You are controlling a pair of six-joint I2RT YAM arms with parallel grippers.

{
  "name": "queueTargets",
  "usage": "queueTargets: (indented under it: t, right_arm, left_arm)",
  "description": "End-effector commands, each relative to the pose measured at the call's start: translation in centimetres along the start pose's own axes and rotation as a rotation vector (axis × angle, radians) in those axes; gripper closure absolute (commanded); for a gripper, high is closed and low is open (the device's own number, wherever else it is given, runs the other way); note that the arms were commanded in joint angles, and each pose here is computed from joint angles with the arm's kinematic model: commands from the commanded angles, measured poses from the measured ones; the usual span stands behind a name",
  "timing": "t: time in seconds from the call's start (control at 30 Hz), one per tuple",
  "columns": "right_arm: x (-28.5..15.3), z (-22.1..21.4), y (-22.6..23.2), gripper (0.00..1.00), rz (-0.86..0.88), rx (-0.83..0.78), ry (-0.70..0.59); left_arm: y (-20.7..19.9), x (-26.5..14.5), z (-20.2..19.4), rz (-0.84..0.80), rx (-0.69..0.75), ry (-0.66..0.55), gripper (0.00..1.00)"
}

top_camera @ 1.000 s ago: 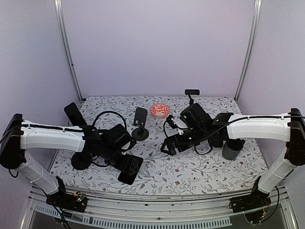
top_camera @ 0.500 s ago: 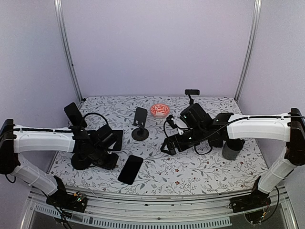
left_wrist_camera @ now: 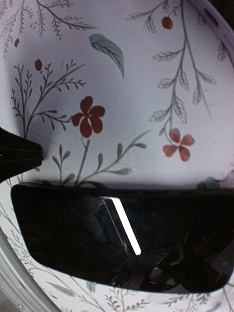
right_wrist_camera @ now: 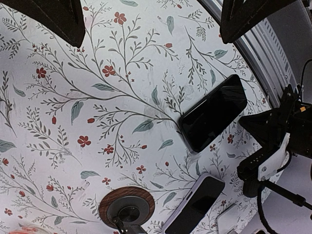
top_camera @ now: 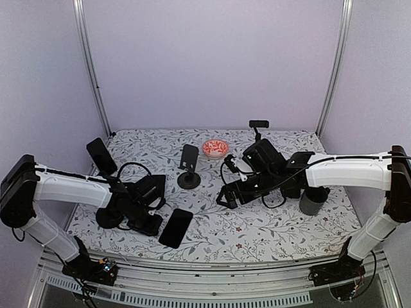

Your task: Place the phone on the phone stand

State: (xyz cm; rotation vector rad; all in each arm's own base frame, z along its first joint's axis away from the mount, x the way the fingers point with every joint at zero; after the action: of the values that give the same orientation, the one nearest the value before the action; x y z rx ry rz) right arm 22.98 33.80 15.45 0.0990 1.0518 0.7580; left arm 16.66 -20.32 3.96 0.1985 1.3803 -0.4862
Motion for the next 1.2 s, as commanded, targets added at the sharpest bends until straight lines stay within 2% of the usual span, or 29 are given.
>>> queueTargets:
  t: [0.0,0.43,0.6,0.7,0.83,1.07,1.17]
  right_arm:
    - [-0.8,0.7,0.2,0.01,0.014,-0.002,-0.035]
    - [-1.2,0.3,-0.1,0.01,0.006,0.014,-0.036]
    - [-1.0,0.2,-0.3,0.01,-0.006,0.013,-0.031]
    - [-0.7,0.0,-0.7,0.01,-0.037,0.021,-0.012]
    - [0.5,-0.8,-1.6,0.01,-0.096,0.033,0.056]
    - [4.1,-1.8,-0.4,0.01,-0.152,0.019,0.192]
    - [6.1,-2.6,1.1,0.01,-0.175,-0.013,0.264]
  left_arm:
    - [-2.4,0.8,1.0,-0.090,0.074,-0.010,1.00]
    - [-10.8,1.8,4.2,-0.265,0.335,-0.028,0.93]
    - [-10.8,1.2,4.4,-0.245,0.370,-0.064,0.90]
    - [-10.4,-0.9,4.8,-0.231,0.394,-0.130,0.86]
    - [-9.5,-4.4,5.7,-0.157,0.426,-0.227,0.75]
    - [-6.3,-11.8,9.9,0.068,0.391,-0.544,0.36]
    - [-5.0,-14.0,11.6,0.099,0.322,-0.629,0.24]
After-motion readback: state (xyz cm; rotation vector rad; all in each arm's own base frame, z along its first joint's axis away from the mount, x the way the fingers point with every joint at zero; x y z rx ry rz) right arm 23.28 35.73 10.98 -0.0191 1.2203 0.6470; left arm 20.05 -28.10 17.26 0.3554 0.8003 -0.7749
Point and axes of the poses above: each gripper's point midway between its finger pads, its own x axis out along the fingers, its own y axis along the line the jaws close on, z = x × y, the point moved 3 cm from there along -x, back along the fingers, and after that the axes turned 7 degrees about x, right-handed, at the moved point
